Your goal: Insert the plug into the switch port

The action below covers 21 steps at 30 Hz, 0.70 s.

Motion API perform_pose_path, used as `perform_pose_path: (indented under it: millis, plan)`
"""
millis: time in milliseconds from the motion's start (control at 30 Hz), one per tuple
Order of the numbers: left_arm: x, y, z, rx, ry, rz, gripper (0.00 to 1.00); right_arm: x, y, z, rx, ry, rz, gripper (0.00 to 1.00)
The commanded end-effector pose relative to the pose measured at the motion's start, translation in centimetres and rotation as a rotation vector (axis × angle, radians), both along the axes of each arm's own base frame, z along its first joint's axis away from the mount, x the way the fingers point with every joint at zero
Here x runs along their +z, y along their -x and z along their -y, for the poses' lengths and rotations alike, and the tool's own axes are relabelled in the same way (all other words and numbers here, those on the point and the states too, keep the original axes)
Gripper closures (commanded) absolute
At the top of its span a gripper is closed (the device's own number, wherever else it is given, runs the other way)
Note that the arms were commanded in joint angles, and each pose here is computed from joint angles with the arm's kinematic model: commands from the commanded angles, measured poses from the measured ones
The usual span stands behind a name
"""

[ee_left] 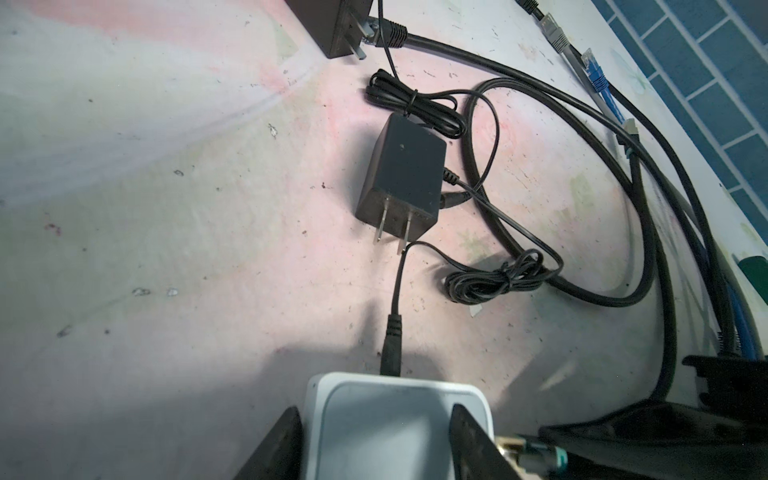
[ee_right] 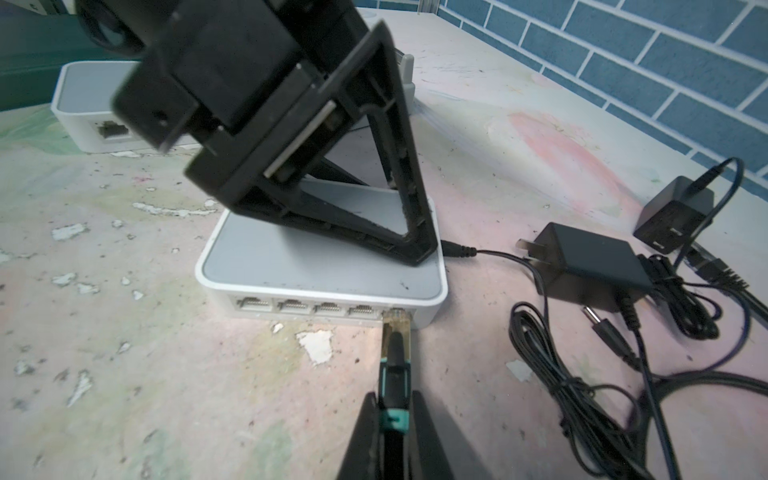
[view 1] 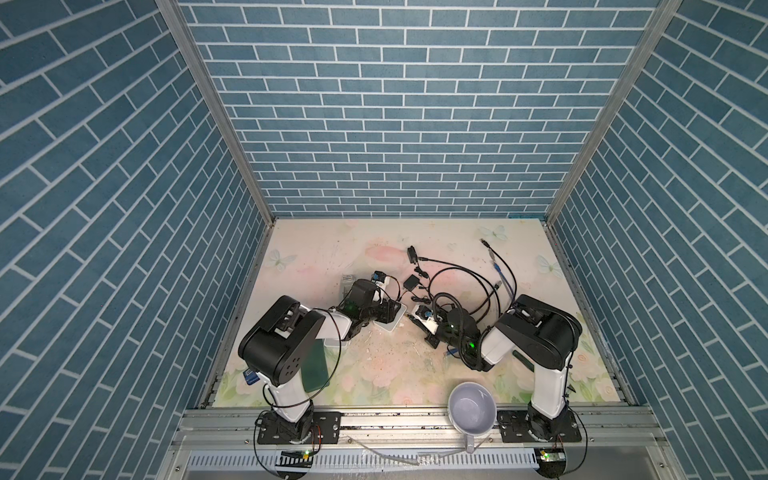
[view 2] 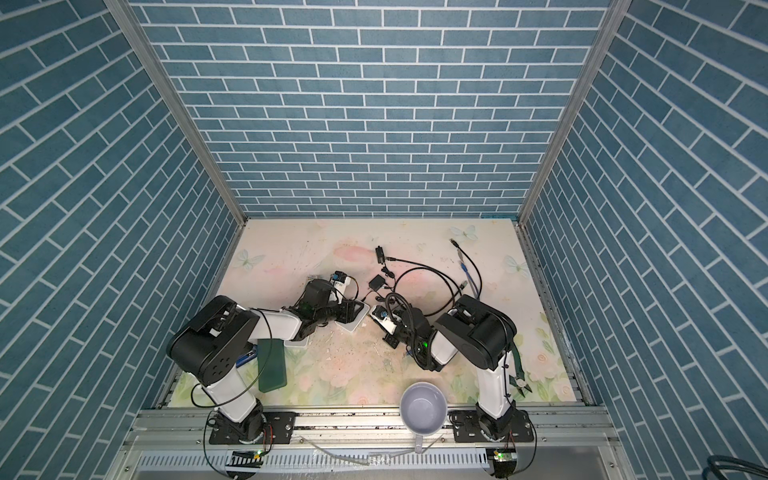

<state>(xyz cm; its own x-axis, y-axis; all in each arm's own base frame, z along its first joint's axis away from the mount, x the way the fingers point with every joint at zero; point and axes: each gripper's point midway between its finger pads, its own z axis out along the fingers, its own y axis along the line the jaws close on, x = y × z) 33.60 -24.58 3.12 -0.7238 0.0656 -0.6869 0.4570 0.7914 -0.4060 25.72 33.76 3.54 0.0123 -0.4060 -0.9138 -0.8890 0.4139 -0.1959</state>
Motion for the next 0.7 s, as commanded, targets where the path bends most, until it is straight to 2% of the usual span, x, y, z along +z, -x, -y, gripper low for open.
perform_pose_path:
  millis: [0, 100, 400, 667]
  plan:
    - [-2.0, 6.8, 4.0, -0.285, 0.082, -0.202, 0.43, 6.6, 3.3, -3.9, 0.259, -0.187, 0.211, 1.0]
    - [-2.0, 6.9, 4.1, -0.294, 0.082, -0.209, 0.43, 6.4, 4.0, -4.2, 0.293, -0.177, 0.227, 1.0]
    - [-2.7, 6.9, 3.6, -0.231, 0.063, -0.231, 0.44, 6.8, 0.4, -4.4, 0.05, -0.124, 0.315, 1.0]
    - [-3.1, 6.7, 3.2, -0.212, 0.035, -0.242, 0.44, 7.0, 0.8, -3.3, 0.022, -0.135, 0.274, 1.0]
